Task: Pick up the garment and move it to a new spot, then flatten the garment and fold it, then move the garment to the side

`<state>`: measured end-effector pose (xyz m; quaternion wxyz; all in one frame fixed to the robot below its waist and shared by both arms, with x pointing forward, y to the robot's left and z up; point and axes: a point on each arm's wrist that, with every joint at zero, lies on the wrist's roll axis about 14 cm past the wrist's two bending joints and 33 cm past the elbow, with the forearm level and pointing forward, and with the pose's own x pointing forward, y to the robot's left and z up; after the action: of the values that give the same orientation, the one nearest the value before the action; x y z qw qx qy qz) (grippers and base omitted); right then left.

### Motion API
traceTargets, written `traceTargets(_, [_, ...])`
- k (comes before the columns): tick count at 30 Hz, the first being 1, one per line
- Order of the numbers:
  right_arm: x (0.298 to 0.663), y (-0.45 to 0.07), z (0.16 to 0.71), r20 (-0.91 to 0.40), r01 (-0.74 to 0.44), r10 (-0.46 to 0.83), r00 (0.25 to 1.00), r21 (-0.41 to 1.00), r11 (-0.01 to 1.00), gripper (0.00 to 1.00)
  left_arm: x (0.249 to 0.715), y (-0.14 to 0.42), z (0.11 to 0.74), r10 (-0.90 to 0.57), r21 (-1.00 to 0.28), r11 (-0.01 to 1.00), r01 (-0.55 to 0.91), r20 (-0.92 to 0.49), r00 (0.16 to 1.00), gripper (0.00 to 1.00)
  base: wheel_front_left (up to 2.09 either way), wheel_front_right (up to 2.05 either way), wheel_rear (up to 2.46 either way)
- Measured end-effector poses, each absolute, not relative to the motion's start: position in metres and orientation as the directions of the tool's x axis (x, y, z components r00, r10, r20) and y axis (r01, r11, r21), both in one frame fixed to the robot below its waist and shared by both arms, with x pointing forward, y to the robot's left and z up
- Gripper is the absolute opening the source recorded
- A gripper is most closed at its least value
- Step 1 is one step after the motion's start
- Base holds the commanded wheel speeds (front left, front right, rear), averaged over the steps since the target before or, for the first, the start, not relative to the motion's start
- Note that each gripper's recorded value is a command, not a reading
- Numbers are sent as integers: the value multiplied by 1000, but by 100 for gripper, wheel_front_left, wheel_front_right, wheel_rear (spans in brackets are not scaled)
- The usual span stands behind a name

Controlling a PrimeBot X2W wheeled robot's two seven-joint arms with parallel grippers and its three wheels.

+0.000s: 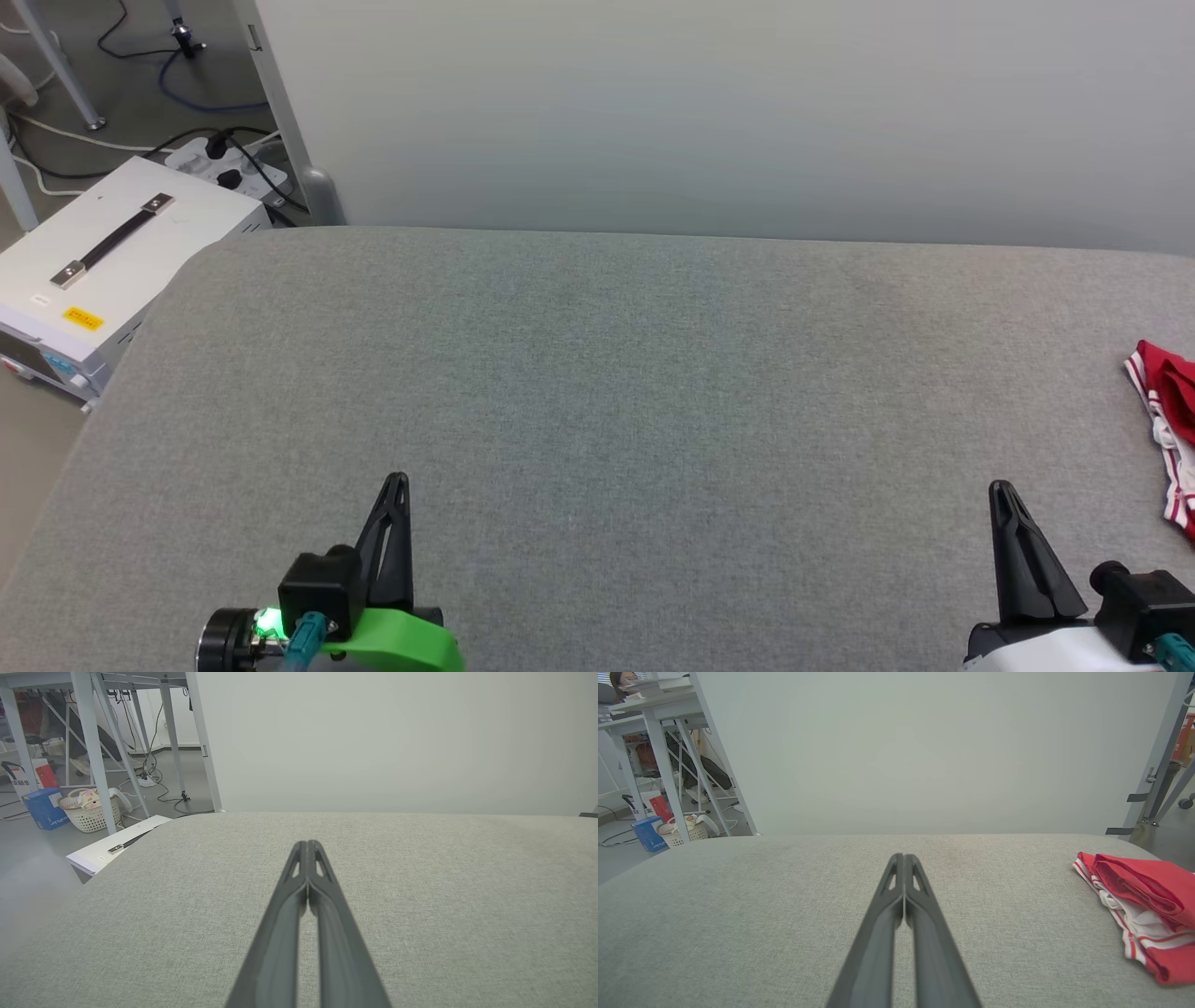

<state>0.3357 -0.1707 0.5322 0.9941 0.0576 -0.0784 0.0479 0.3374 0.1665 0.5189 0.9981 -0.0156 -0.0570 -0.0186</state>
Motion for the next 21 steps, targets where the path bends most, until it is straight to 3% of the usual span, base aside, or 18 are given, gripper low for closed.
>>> traceTargets(21, [339, -169, 528, 125, -106, 95, 988, 90, 990, 0, 341, 168, 517, -34, -22, 999, 36, 81, 996, 0, 0, 0, 0])
